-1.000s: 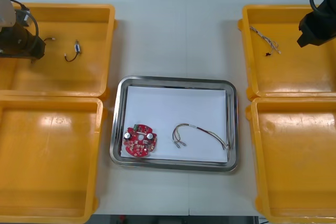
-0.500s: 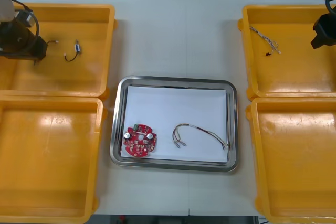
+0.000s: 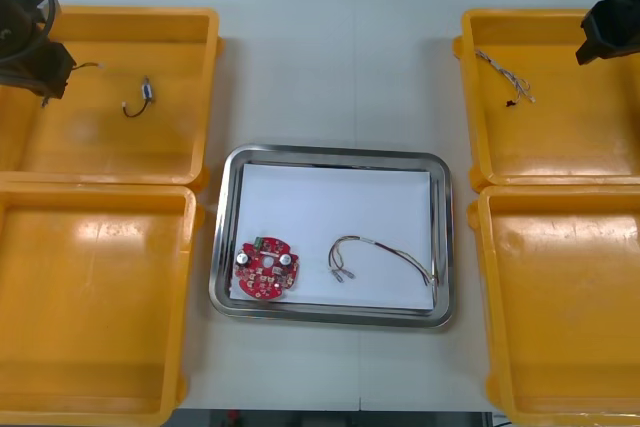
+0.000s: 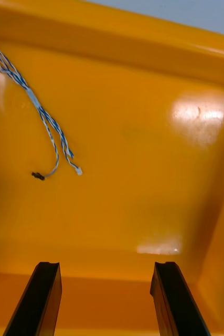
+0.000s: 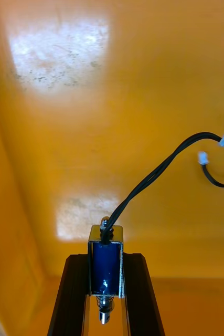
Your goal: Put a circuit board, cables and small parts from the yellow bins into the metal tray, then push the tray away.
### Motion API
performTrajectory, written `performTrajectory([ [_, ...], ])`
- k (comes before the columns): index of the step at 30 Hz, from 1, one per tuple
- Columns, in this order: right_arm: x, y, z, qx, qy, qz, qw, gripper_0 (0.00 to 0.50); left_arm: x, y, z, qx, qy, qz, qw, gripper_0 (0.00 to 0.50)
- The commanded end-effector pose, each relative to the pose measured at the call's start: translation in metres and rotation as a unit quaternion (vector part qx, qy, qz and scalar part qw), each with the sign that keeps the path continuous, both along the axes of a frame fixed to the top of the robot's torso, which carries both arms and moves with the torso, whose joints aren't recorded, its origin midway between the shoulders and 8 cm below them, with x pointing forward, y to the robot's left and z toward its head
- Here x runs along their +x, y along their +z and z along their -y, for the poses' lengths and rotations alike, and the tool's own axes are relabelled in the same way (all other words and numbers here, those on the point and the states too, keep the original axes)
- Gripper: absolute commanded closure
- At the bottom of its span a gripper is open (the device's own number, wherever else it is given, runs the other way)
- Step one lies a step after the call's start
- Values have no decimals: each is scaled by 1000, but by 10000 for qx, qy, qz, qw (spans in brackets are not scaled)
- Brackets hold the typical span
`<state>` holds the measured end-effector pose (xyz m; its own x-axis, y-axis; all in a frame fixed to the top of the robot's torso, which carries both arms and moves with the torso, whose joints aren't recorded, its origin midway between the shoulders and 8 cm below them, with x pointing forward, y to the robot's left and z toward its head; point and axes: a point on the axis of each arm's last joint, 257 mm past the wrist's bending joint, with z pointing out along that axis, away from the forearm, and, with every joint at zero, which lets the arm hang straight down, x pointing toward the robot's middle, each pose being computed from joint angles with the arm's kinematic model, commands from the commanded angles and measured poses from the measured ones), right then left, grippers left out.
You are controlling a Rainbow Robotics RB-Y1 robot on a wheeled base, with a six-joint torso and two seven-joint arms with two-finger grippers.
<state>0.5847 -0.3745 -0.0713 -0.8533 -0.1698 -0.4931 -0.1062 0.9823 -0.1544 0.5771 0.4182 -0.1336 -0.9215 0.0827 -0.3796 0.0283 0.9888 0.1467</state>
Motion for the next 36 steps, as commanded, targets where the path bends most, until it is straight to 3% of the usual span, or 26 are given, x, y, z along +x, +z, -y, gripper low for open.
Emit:
performTrajectory([
  [1,32,31,-28,122,285,542,9981,0,-7,56,2,179,-183,224,9994,500],
  [9,55,15,-39,290,207,694,9970,0,-29,72,67,164,-365,175,9990,500],
  [15,67,7,-46,413,162,759,9961,0,-47,73,121,6,-634,210,9978,500],
  [20,69,-8,-51,522,122,680,9962,0,-56,62,164,-95,-776,319,9964,500],
  [31,64,-45,-52,704,-51,352,9969,0,-74,34,253,-449,-842,337,9949,500],
  [36,68,-54,-59,853,-159,380,9955,0,-85,9,285,-595,-711,212,9955,500],
])
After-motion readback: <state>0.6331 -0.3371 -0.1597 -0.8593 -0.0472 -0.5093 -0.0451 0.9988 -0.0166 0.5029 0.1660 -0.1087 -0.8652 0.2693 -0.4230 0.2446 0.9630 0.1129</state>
